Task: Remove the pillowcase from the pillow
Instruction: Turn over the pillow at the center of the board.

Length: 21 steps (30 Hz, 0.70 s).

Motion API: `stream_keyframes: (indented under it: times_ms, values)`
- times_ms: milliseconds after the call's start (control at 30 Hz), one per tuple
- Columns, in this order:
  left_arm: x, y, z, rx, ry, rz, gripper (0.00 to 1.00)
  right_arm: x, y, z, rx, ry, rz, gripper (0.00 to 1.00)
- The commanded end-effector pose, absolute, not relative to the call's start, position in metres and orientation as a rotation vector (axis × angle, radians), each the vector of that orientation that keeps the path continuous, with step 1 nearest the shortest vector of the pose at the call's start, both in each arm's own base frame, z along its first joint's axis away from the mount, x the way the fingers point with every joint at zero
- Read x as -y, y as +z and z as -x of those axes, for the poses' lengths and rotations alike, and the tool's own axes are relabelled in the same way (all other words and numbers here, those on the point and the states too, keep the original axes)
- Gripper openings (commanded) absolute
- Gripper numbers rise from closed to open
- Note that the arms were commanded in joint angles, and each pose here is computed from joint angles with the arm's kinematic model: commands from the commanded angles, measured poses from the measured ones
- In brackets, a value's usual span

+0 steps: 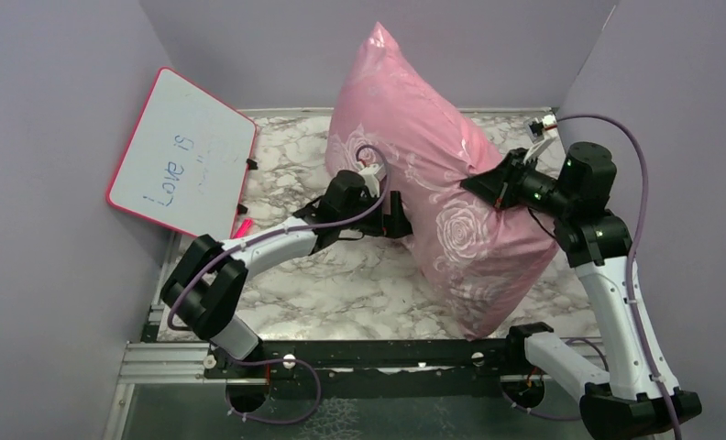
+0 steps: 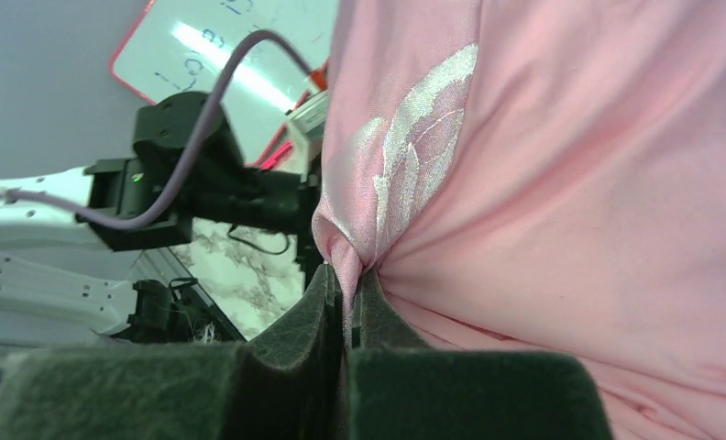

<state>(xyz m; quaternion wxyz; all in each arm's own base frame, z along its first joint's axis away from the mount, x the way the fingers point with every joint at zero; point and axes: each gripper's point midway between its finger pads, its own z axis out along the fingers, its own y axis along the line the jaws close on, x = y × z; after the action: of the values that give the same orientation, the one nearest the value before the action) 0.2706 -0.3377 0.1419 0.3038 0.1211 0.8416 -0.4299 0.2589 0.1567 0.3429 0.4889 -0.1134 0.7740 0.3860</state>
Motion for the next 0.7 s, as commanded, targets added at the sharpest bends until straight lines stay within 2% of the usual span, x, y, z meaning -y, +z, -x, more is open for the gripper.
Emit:
stream_keyframes:
  times_ms: [0,133,367,667]
  values:
    - [0.367,0.206,-0.326,-1.999,-1.125,-0.35,0.95,-0.184,0.394,-0.203,-1.729,1.171,0.487,0.01]
    - [0.349,0.2,-0.346,-2.047,-1.061,-0.236,0.96,-0.19,0.375,-0.197,-1.79,1.261,0.528,0.01]
    - [0.282,0.18,-0.315,-2.042,-1.075,-0.02,0.98,-0.193,0.306,-0.214,-1.983,1.304,0.41,0.01]
    - [0.23,0.202,-0.276,-1.998,-0.972,0.067,0.99,-0.237,0.306,-0.224,-2.003,1.246,0.446,0.01]
